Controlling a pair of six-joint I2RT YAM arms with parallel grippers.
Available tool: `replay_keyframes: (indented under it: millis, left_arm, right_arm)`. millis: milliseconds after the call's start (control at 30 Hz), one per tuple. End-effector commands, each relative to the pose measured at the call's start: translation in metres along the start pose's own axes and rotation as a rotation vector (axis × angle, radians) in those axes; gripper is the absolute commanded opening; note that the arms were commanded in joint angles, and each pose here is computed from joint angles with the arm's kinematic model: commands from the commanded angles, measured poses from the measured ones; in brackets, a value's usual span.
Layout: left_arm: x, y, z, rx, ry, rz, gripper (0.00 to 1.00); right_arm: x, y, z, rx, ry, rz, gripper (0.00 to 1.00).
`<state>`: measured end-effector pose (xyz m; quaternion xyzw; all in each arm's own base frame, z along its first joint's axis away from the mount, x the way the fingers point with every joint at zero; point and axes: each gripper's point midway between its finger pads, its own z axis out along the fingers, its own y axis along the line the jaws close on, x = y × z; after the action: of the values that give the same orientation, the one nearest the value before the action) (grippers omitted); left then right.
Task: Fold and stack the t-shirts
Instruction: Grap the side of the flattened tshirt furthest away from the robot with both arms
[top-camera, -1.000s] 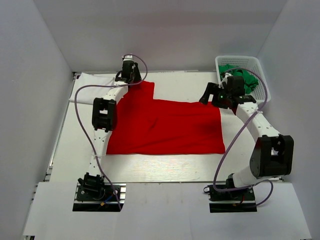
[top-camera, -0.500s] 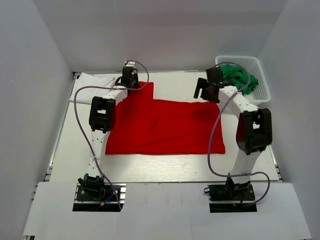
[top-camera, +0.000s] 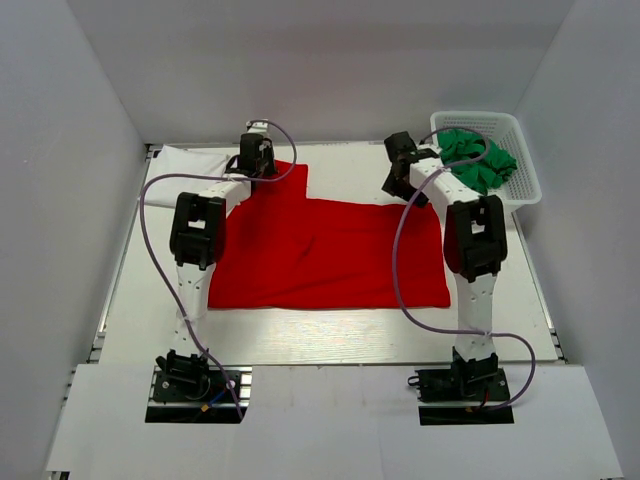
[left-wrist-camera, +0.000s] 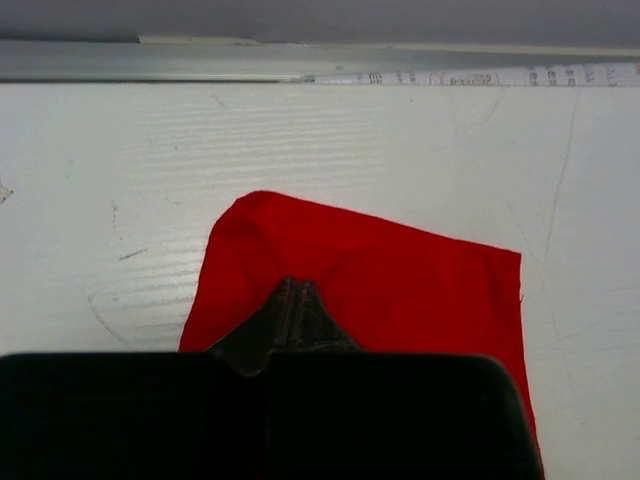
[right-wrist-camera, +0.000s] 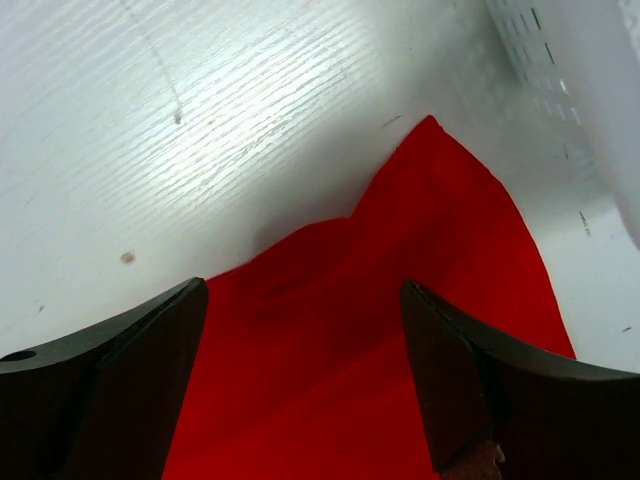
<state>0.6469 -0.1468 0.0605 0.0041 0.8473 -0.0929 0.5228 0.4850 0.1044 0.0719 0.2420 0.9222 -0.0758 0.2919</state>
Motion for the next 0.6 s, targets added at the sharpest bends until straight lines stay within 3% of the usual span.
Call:
replay_keyframes:
  millis: [0, 567]
  left_arm:
    - [-0.048, -0.012, -0.026, 0.027, -0.088, -0.003, 0.00]
    - [-0.044, -0.013, -0.063, 0.005, -0.130, 0.048, 0.00]
  right_arm:
    - [-0.002, -0.009, 0.007, 0.114, -0.033, 0.049, 0.83]
    - [-0.014, 0.007, 0.030, 0.091, -0.091, 0.150, 0.83]
